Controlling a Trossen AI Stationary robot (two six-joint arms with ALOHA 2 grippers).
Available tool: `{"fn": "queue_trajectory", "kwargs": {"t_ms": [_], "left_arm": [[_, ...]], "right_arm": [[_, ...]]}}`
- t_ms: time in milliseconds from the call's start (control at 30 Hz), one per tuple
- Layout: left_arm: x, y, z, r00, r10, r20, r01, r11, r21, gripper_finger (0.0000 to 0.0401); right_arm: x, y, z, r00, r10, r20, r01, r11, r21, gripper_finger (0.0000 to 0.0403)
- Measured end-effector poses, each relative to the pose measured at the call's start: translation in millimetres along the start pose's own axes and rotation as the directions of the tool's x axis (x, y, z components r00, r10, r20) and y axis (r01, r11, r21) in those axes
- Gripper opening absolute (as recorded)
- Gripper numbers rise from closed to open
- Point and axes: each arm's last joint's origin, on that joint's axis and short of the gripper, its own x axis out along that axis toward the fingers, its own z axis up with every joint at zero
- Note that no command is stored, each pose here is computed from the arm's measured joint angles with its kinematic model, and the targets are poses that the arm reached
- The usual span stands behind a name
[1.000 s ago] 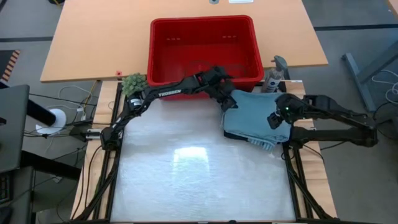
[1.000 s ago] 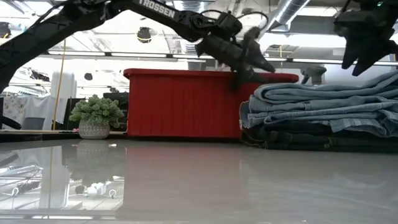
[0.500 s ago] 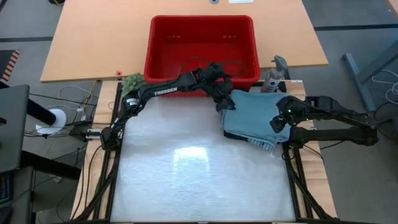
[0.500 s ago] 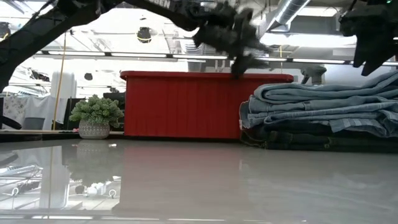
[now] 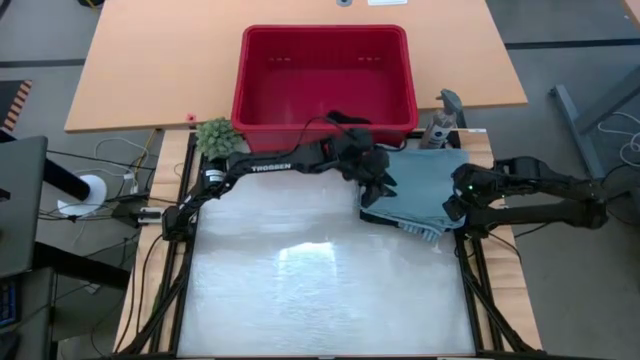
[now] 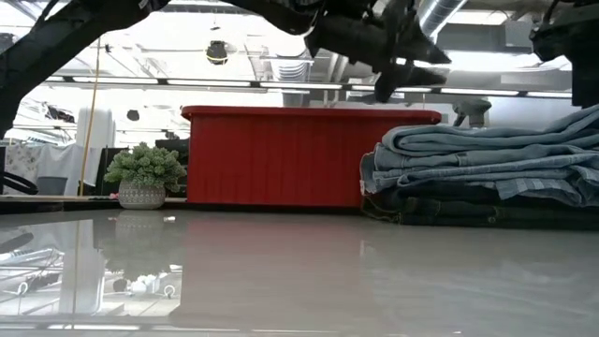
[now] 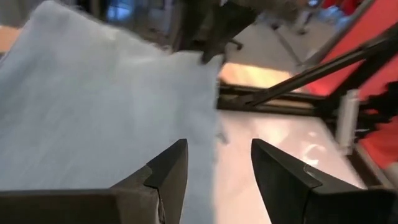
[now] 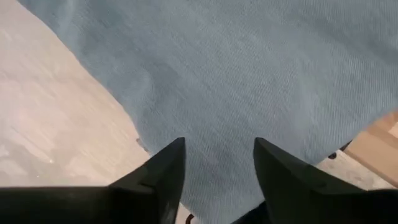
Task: Fold Laundry from Bin
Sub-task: Stack the folded blue pants on top of the folded blue polo shirt, then fold the black boxer short
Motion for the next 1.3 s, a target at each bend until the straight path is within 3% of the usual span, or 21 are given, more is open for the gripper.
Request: {"fn": "queue_trajectory", "kwargs": {"t_ms": [200, 433, 567, 767, 967, 1067, 1167, 1300], "left_arm": [[7.3, 9.5, -19.1, 0.998, 0.060, -0.004, -0.060, 0.998, -0.031, 0.0122], [16.2, 15.2, -45.0, 0.998, 0.051, -0.023, -0.054, 0.991, -0.119, 0.0020], [16.8, 12.8, -49.1, 0.998, -0.045, -0.036, 0.038, 0.984, -0.175, 0.0006], [-13.8, -23.3, 5.3, 0.979, -0.166, 0.117, 0.179, 0.977, -0.112, 0.0001], [-60.4, -45.1, 51.5, 0.958, -0.181, 0.224, 0.201, 0.977, -0.073, 0.0000], [-97.5, -55.0, 76.6, 0.940, -0.175, 0.294, 0.189, 0.982, -0.018, 0.0000], [-135.8, -59.2, 91.7, 0.944, -0.107, 0.313, 0.103, 0.994, 0.030, 0.0000], [-183.0, -47.1, 97.4, 0.939, 0.175, 0.297, -0.201, 0.978, 0.059, 0.0000]], "right_arm": [[-0.2, 1.6, -1.8, 1.000, 0.009, -0.007, -0.009, 1.000, -0.010, 0.0130], [0.3, 3.2, -2.2, 1.000, 0.005, -0.015, -0.005, 0.999, -0.040, 0.0042], [-0.1, 3.1, -2.2, 1.000, 0.014, -0.006, -0.015, 0.999, -0.046, 0.0015], [-5.2, 1.7, -2.5, 0.999, 0.035, 0.013, -0.034, 0.997, -0.074, 0.0037], [-29.4, 2.0, 1.5, 0.991, 0.108, 0.077, -0.098, 0.987, -0.128, 0.0041], [-49.3, 1.8, 4.6, 0.975, 0.172, 0.142, -0.152, 0.979, -0.139, 0.0029], [-74.0, 3.0, 10.4, 0.927, 0.266, 0.263, -0.229, 0.960, -0.163, 0.0020], [-109.2, 12.2, 27.0, 0.774, 0.383, 0.504, -0.289, 0.922, -0.258, 0.0021]]}}
